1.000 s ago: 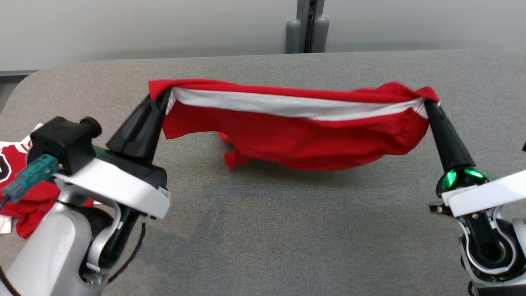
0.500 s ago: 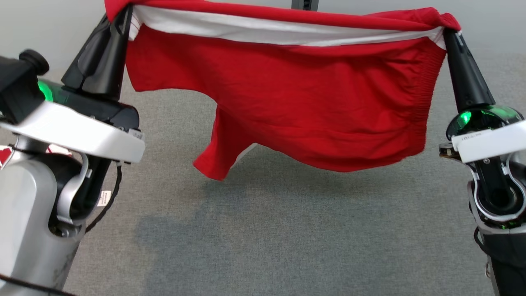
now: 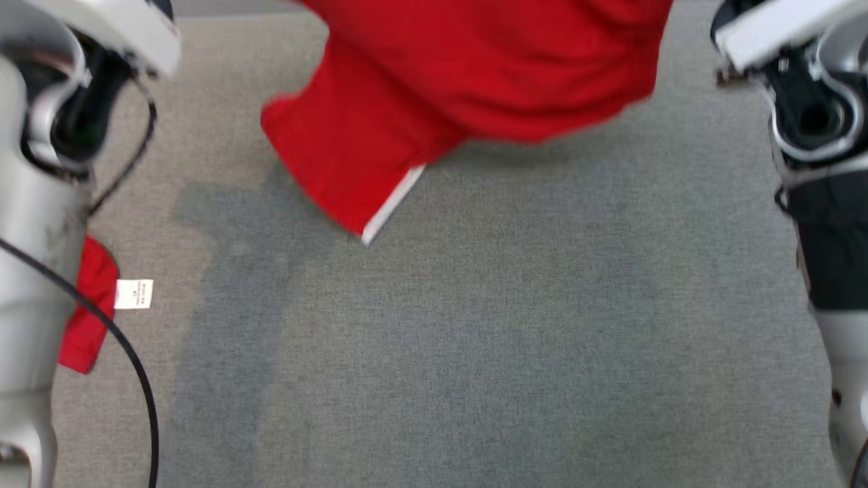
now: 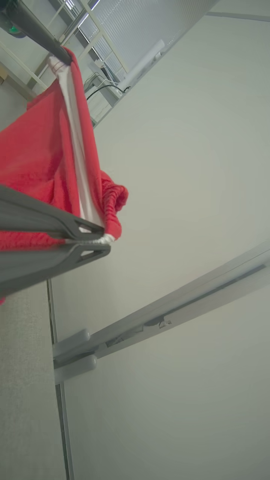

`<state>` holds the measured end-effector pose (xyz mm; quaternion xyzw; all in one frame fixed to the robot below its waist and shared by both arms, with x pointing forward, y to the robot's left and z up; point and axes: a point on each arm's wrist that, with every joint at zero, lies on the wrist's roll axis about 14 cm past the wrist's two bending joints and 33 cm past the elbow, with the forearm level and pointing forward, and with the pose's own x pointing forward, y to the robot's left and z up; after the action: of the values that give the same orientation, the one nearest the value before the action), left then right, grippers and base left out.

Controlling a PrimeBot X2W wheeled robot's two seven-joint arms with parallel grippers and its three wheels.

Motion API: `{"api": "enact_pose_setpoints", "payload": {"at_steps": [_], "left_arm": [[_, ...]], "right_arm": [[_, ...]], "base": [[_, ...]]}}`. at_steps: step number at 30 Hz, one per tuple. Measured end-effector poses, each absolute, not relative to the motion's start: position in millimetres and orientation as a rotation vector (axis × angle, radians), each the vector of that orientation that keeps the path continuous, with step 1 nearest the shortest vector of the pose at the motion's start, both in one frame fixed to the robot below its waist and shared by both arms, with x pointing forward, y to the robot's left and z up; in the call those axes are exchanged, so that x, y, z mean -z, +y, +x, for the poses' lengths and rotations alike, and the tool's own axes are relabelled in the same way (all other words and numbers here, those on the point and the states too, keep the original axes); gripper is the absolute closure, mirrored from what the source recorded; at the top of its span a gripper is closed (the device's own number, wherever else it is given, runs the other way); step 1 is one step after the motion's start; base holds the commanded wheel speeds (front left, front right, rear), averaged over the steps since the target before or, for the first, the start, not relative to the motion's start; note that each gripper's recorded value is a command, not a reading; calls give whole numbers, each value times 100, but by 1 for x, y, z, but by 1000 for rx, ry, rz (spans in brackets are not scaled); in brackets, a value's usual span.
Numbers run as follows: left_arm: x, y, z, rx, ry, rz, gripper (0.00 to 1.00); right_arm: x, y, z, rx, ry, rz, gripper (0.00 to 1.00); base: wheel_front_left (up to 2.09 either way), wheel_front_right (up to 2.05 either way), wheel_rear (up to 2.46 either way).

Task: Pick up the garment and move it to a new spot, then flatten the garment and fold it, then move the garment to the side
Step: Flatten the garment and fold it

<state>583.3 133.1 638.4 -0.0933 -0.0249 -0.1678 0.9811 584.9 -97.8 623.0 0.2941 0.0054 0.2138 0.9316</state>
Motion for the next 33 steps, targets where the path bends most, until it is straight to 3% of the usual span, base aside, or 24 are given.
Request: {"api": "enact_pose_setpoints", "payload": {"at_steps": [11, 16, 20, 26, 33], "left_arm": [[-656, 138, 660, 279, -187, -204, 100], [-577, 125, 664, 290, -70, -253, 100], [-494, 118, 639, 273, 77, -314, 100], [-439, 115, 600, 252, 170, -380, 100], [-400, 110, 547, 266, 259, -412, 100]], "right_arm": [[-634, -90, 658, -359, -30, 620, 100], [-556, -80, 666, -344, 134, 557, 100], [-481, -75, 646, -330, 293, 557, 100], [-423, -70, 609, -340, 440, 619, 100], [-398, -75, 558, -359, 526, 722, 100]], "base": [[0, 0, 0], [0, 0, 0], [0, 0, 0], [0, 0, 0], [0, 0, 0]]}}
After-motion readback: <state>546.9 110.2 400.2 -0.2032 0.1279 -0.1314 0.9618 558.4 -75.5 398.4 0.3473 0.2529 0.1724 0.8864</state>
